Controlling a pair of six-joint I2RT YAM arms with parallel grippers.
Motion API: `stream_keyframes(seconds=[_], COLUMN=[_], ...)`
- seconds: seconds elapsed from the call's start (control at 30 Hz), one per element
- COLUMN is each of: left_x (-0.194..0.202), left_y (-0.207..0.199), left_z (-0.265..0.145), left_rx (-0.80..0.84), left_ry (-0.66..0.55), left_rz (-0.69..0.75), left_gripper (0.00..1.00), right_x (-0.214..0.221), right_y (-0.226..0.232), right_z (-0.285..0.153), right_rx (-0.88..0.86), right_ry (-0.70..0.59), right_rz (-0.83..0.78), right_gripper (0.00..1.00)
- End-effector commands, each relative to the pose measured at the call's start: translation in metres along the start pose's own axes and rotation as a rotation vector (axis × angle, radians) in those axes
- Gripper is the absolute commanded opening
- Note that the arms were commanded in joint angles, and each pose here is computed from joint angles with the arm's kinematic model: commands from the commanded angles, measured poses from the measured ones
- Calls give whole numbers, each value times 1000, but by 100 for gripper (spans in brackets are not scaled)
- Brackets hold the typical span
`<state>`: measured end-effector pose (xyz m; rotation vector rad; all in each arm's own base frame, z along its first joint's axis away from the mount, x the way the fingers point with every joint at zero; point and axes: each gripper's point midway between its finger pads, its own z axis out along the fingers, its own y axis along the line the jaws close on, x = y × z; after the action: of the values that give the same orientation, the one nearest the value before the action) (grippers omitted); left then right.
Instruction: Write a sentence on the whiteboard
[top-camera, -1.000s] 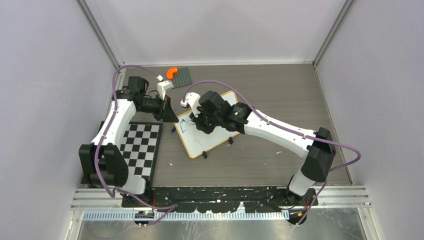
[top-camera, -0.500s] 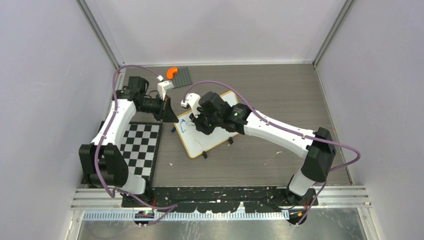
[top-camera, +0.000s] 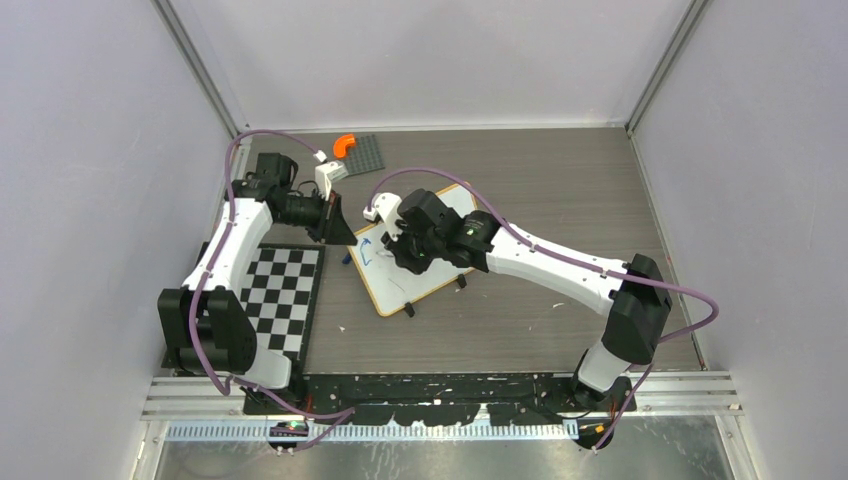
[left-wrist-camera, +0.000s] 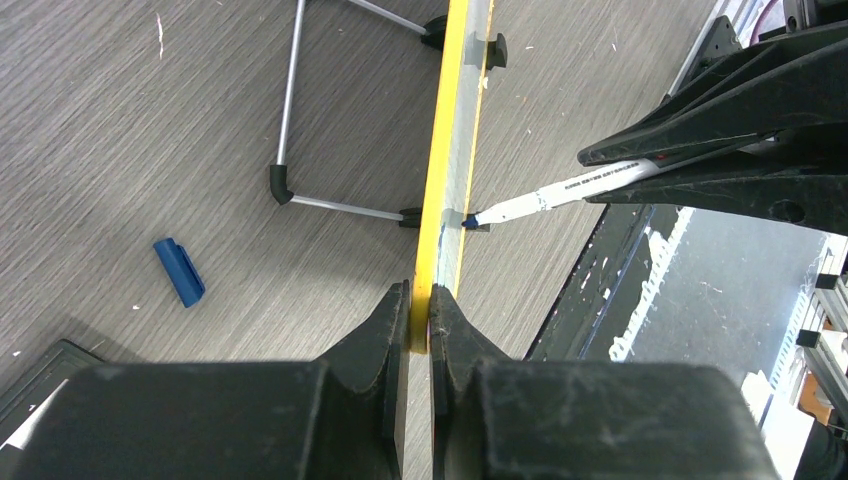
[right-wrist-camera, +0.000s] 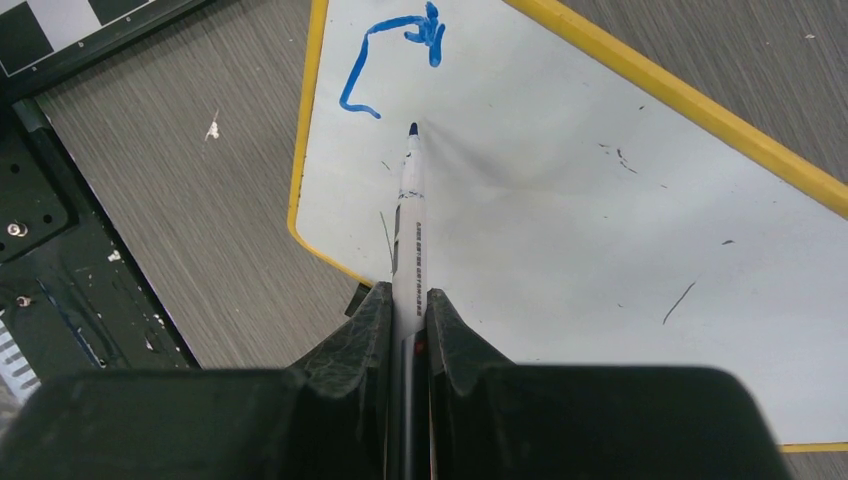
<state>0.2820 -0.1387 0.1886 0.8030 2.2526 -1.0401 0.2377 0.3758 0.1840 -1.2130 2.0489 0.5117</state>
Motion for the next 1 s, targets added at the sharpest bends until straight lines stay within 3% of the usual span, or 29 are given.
stream_keyframes(seconds=[0.0,0.5,0.97], left_x=[-2,-1,1], left_y=[-1,-1,-1], left_z=[1,1,1], left_rx=[1,2,2], left_ry=[5,6,10], left_rz=[9,8,9], left_gripper=[0,0,0], right_x=[-32,-32,-6], right_y=[-5,-10,-6], right_z=[-9,4,8], right_rx=[34,62,47], right_ry=[-102,-82,-13], right_rz=[0,-15,-44], right_gripper=[0,0,0])
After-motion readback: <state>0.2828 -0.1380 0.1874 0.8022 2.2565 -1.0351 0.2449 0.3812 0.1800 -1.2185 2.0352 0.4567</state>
